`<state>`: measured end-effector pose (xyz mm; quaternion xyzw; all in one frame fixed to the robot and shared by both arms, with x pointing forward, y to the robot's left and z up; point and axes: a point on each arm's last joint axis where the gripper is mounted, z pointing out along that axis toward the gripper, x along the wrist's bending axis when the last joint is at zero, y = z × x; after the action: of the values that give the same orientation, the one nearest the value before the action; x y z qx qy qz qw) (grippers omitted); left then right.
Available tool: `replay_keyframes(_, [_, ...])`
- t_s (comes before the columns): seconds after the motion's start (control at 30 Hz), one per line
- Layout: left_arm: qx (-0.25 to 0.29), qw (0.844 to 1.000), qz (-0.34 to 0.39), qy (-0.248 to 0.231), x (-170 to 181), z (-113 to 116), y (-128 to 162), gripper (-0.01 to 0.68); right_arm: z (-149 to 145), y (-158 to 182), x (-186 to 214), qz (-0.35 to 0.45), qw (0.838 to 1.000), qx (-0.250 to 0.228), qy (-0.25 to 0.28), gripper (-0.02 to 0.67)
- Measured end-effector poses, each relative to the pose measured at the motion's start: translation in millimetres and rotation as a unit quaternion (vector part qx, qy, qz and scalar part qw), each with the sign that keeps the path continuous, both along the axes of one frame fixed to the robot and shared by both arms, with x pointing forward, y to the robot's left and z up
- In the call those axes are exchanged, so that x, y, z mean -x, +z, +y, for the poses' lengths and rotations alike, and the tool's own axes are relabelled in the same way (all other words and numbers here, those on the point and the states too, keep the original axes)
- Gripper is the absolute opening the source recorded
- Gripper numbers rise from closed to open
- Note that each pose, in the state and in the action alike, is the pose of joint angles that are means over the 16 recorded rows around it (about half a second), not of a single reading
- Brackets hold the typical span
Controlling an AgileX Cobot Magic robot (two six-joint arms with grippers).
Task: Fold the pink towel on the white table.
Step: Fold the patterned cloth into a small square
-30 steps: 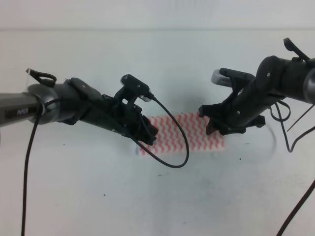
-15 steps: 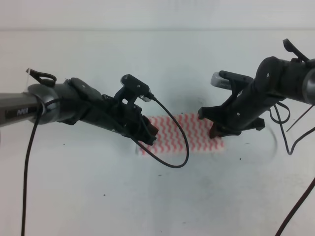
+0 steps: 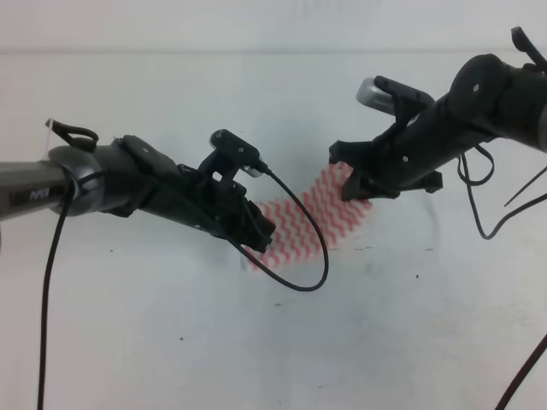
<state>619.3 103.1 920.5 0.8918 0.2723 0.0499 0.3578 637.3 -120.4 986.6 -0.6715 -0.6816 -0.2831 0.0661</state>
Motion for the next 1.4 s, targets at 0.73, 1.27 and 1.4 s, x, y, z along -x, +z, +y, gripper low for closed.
replay_keyframes(0.73, [0.001,1.000,-0.004,-0.007,1,0,3,0.000,31,-3,6,-0.002,0.999,-0.037,0.025,-0.015])
replay_keyframes(1.27, [0.019,0.999,0.019,-0.044,7,27,36,0.000,31,-6,5,-0.002,0.999,-0.034,0.027,-0.010])
replay_keyframes(1.4, [0.031,0.998,0.044,-0.044,6,34,30,0.000,31,-7,5,-0.004,0.999,-0.033,0.029,-0.010])
